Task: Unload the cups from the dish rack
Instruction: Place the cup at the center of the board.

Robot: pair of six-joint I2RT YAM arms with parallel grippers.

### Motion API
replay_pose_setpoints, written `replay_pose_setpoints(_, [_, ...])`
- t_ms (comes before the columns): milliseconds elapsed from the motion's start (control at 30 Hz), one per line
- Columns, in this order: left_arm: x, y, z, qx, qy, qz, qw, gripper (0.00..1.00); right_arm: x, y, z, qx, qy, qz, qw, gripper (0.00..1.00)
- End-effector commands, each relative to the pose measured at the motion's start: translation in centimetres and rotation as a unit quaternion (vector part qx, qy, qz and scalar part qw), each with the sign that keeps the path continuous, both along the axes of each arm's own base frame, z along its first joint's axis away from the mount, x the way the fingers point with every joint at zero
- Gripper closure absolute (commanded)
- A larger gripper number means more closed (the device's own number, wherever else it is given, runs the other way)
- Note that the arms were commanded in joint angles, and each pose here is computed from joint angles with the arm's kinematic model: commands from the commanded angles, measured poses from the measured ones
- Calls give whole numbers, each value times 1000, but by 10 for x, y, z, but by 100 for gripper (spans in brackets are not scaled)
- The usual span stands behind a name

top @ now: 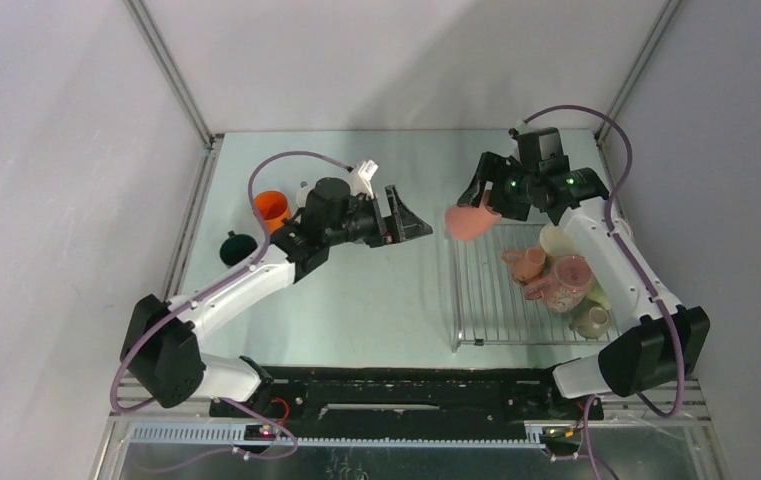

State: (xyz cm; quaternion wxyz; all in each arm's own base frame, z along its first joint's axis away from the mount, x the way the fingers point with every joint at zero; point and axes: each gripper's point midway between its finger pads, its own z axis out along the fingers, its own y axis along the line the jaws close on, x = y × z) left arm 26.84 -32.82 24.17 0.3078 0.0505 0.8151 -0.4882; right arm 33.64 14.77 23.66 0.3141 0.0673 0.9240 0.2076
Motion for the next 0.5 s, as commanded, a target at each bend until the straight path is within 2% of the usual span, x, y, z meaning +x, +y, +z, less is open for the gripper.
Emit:
replay_pose_setpoints(0, [-4, -14, 35, -99, -15, -15, 995, 0, -2, 45, 71, 133, -67, 51, 988, 72])
replay_pose_setpoints(167, [-6, -15, 47, -156, -7, -11, 988, 0, -9, 68, 91, 201, -69, 83, 974, 73])
replay_pose_setpoints(467, [-1, -8, 71, -197, -35, -1, 980, 4, -21, 88, 99, 270, -47, 125, 953, 73])
